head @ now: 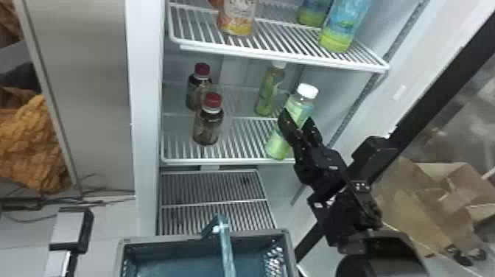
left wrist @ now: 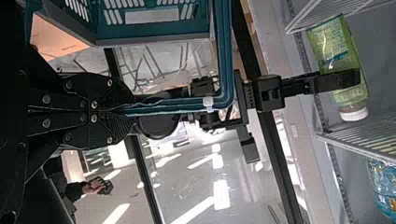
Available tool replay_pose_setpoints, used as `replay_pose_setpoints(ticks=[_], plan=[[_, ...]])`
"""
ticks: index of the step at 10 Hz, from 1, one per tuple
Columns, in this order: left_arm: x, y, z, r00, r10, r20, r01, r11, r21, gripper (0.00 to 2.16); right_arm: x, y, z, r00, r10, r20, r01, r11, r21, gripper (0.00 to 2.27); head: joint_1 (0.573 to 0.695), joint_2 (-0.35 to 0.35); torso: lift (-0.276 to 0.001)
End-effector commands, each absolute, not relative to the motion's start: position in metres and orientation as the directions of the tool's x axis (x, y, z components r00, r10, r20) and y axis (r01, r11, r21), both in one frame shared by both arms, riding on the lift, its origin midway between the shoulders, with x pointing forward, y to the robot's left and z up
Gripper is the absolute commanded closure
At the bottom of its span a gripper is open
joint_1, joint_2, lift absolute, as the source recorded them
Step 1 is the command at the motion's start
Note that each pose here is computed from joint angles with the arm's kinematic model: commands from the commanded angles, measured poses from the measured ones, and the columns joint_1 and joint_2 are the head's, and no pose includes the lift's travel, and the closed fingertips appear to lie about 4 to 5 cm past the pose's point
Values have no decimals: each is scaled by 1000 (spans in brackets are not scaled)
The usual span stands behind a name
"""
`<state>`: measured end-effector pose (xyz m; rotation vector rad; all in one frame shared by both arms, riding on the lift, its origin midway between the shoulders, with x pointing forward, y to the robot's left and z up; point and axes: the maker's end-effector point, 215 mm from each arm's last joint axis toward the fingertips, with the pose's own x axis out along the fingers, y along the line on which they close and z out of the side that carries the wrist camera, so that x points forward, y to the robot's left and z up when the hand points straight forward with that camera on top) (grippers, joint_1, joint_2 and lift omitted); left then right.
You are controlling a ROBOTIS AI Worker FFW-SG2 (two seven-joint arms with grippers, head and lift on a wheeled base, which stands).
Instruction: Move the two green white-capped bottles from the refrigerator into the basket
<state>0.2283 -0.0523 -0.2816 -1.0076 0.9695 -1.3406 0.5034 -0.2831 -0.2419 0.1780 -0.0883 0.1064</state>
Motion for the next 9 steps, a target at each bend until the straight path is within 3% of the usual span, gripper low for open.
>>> replay_pose_setpoints(ticks=[1, 9], plan=[[228, -52, -282, 9, -1000, 21, 293, -17, -956, 1134, 487, -270, -232, 988, 131, 85, -144, 974, 175, 854, 695, -350, -263], [228, -52, -283, 12, -1000, 18, 291, -14, -957, 1134, 391, -214, -226, 962, 264, -73, -243, 945, 217, 857, 695, -350, -263]])
